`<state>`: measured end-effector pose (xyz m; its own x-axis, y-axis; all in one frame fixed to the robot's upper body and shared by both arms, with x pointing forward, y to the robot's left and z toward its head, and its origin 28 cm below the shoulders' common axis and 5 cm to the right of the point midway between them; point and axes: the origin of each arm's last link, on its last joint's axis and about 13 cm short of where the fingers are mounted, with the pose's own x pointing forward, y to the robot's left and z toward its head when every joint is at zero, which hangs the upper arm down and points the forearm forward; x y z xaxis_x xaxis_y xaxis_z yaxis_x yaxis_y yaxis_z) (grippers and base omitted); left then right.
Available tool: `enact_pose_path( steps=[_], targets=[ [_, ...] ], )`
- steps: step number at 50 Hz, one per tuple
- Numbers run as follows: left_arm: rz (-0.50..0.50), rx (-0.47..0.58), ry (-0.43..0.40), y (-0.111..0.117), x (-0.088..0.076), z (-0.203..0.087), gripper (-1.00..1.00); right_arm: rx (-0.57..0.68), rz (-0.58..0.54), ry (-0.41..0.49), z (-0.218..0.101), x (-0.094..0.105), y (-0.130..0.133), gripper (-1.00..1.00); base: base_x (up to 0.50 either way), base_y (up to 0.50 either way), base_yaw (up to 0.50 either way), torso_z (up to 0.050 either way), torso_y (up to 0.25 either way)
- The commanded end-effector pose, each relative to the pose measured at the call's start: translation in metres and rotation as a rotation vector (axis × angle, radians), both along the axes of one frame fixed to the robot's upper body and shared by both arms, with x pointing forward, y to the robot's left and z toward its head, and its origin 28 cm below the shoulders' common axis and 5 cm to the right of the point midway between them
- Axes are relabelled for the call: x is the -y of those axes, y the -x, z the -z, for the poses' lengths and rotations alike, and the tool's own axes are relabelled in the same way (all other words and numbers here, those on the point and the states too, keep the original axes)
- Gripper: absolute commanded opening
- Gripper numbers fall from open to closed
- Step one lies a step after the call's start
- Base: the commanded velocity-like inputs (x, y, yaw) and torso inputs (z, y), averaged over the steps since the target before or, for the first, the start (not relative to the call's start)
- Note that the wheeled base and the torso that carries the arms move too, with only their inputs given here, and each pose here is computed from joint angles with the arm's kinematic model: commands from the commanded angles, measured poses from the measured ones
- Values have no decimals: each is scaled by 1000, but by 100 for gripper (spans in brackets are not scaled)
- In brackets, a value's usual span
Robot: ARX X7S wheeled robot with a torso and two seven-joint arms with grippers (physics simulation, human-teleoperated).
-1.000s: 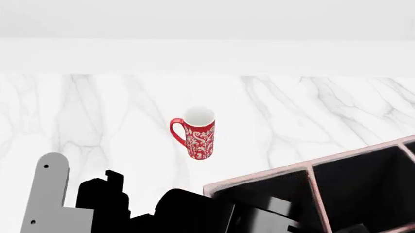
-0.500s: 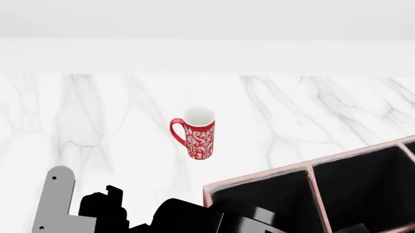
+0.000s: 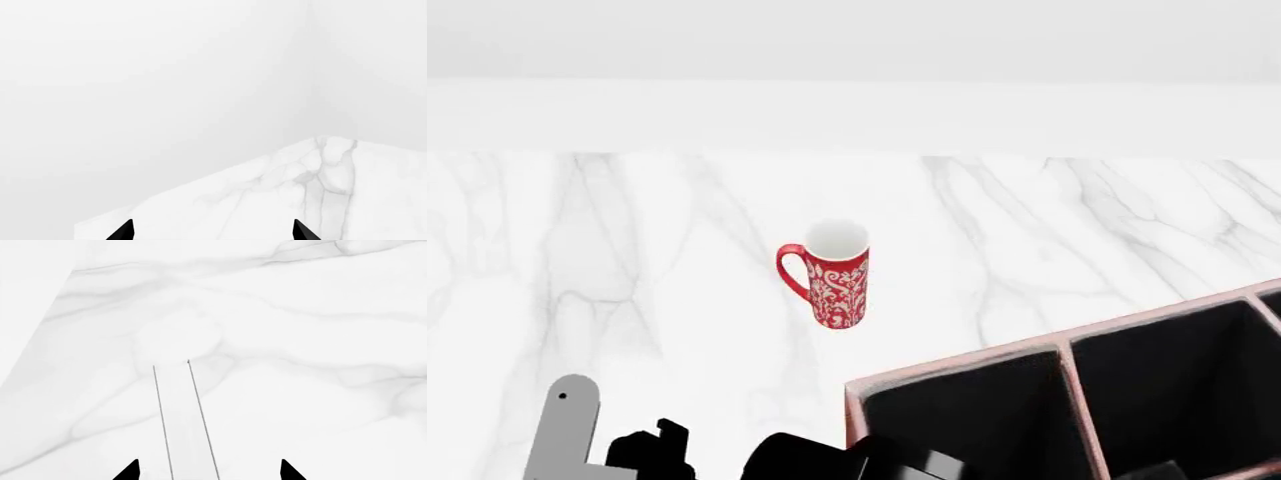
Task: Pick up the book and place it in the right compartment of the caddy.
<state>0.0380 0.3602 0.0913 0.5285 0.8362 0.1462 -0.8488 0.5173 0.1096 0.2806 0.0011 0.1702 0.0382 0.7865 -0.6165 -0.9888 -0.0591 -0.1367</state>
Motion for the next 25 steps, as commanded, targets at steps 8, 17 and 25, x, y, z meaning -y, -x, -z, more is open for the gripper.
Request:
enact_pose_path(
  steps=[8, 17, 25],
  targets=[
    [2, -3, 0, 0, 0, 2, 100, -60, -9, 46, 26, -2, -2, 100, 0, 0, 0, 0, 0],
    [1, -3, 2, 0, 0, 3, 100, -80, 3, 54, 33, -2, -6, 100, 0, 0, 0, 0, 0],
    [4, -4, 1, -1, 0, 2, 100, -102, 1, 64, 41, -2, -8, 100, 0, 0, 0, 0, 0]
  ],
)
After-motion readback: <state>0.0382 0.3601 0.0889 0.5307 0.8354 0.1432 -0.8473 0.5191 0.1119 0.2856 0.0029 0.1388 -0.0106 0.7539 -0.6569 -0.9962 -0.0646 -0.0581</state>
